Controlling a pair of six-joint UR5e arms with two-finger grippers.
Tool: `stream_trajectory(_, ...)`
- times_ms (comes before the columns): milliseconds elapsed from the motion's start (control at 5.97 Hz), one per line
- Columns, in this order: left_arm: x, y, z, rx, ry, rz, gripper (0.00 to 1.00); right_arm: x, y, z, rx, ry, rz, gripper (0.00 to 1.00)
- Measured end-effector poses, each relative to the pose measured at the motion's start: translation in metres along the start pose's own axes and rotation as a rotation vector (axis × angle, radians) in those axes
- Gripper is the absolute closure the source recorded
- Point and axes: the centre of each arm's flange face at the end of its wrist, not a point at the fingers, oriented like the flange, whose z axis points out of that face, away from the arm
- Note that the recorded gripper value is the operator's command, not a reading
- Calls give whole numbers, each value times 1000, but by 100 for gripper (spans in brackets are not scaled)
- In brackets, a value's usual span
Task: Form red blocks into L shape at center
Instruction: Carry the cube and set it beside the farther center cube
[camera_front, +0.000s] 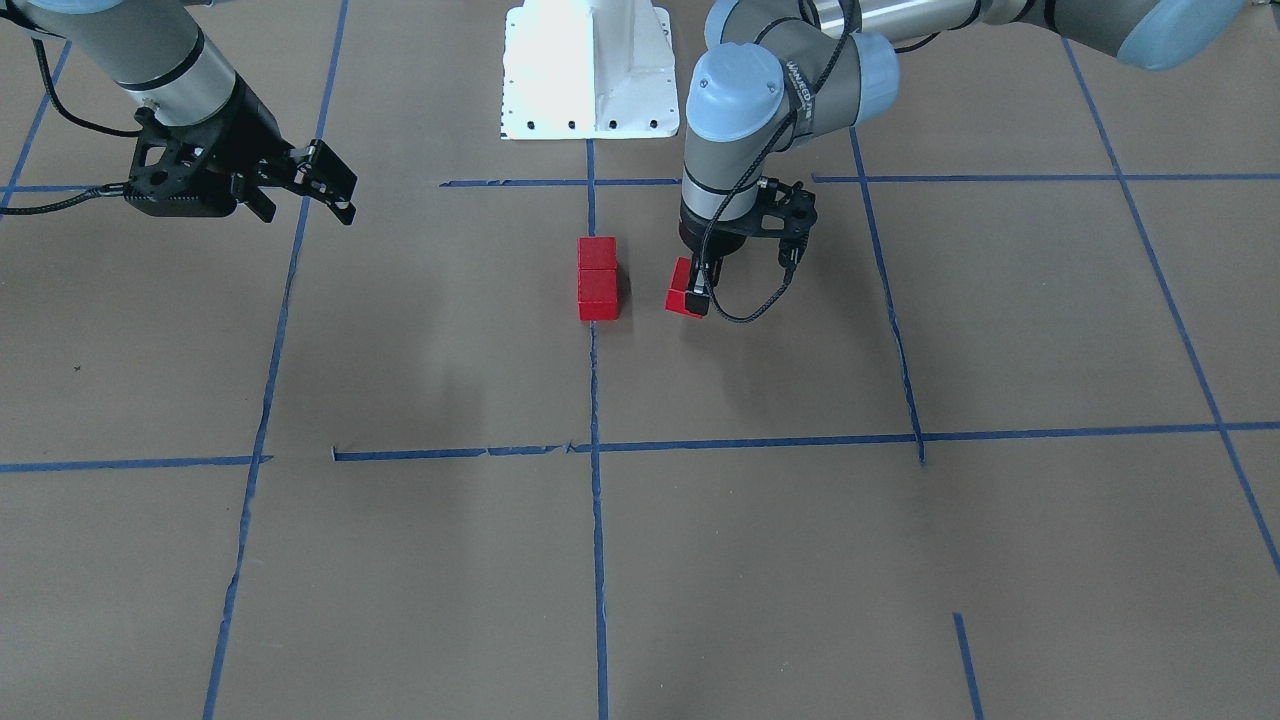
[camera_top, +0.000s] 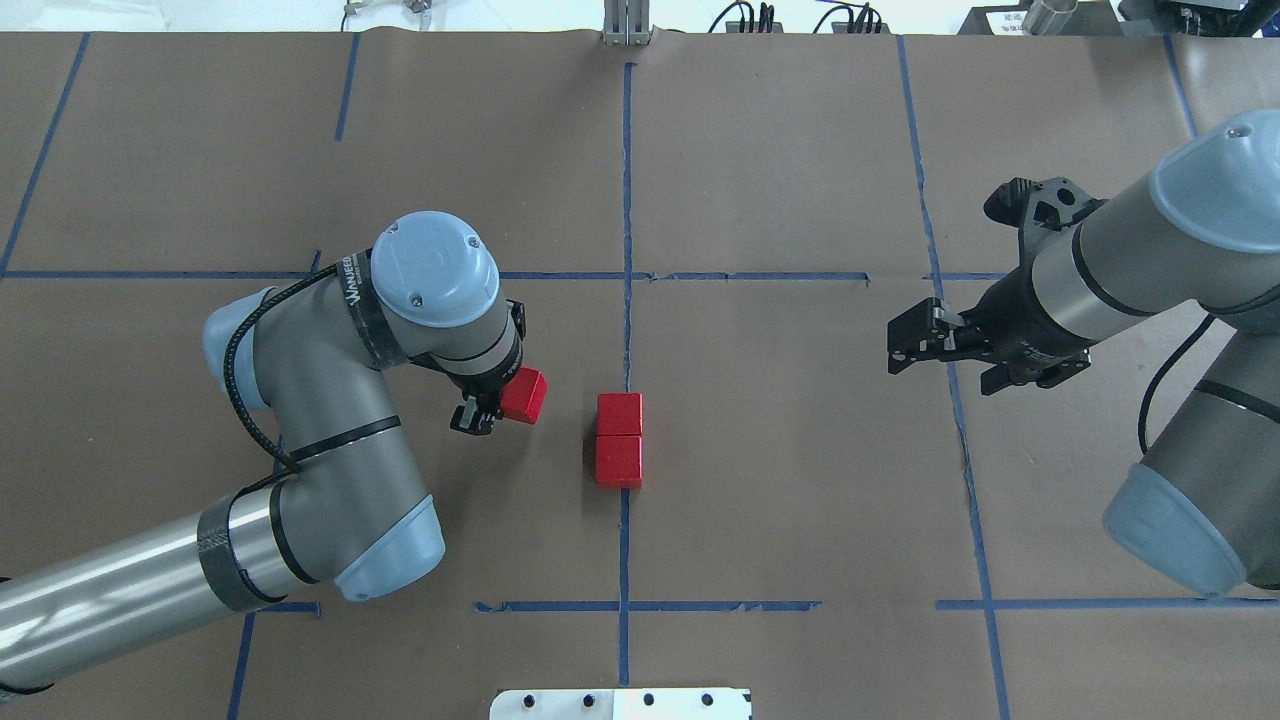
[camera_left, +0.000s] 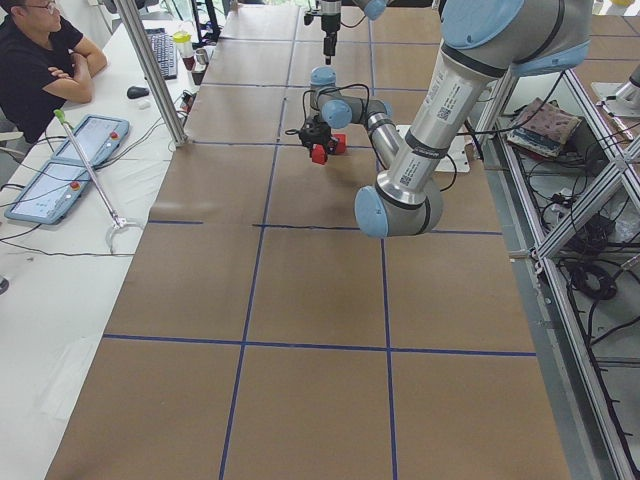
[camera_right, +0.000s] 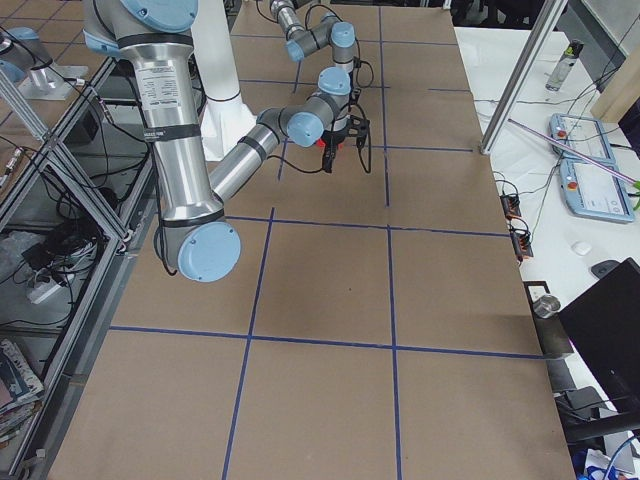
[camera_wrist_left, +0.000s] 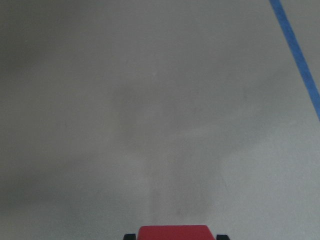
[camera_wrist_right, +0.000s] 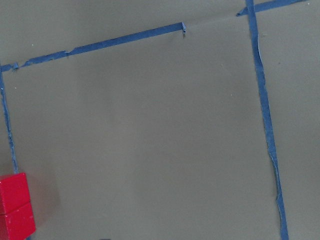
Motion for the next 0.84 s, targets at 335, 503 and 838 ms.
stream_trajectory(335,0,21,8,2,-20,-116,100,1,0,0,0,1,0,0)
stream_trajectory(503,-6,31,14,3,-31,-139,100,1,0,0,0,1,1,0)
stream_trajectory(838,-4,42,19,7,-39,-188,100,1,0,0,-1,2,1,0)
